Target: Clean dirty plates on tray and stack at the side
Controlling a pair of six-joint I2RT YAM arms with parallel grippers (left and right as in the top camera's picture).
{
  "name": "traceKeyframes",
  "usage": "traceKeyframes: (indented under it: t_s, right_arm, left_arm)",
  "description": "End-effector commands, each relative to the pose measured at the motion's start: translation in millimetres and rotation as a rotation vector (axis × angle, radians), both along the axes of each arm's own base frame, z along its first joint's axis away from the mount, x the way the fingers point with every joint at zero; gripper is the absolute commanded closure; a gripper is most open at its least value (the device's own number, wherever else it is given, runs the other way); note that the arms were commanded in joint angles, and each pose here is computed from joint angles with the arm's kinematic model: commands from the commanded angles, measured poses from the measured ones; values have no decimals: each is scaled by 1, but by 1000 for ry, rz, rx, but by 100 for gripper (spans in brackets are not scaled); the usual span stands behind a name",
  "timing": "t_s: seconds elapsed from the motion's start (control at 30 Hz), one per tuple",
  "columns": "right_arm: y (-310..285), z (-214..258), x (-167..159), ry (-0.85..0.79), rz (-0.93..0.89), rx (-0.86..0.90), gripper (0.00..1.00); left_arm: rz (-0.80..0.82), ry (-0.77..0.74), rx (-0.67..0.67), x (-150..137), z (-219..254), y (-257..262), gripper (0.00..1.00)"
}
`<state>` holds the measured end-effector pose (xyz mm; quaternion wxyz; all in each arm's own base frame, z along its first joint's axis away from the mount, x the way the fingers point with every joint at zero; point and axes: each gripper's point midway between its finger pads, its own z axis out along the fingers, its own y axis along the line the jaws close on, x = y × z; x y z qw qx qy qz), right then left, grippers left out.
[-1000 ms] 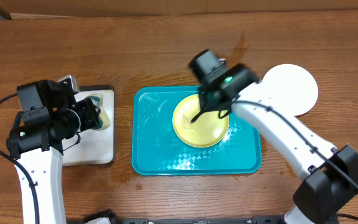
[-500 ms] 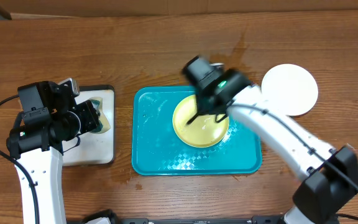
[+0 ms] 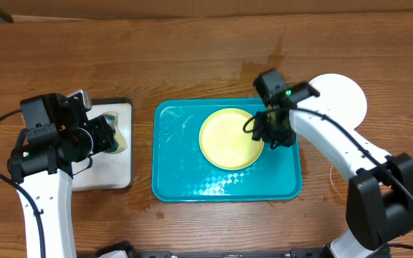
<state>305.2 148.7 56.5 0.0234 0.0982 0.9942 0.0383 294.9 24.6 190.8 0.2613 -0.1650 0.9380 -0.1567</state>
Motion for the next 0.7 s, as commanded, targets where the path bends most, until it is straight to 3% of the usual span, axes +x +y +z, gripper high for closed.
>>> traceKeyframes:
  t_s: [0.0,0.33,0.4,0.53,0.67]
  right_arm:
    - [4,-23,-11,12,-31,43,53]
    - [19,-45,6,-102,-31,138,80]
    - [17,-45,8,-110,-43,130,96]
    - [19,-32,25,-170,-50,124,96]
    - [22,11,55,-284,-3,105,96]
  left_arm:
    - [-9,1,15,1,-1,2,92]
    - [-9,3,15,0,-2,2,91]
    - [-9,6,14,-1,-2,2,91]
    - [-9,6,14,-1,-2,2,92]
    - [-9,9,14,-1,-2,2,93]
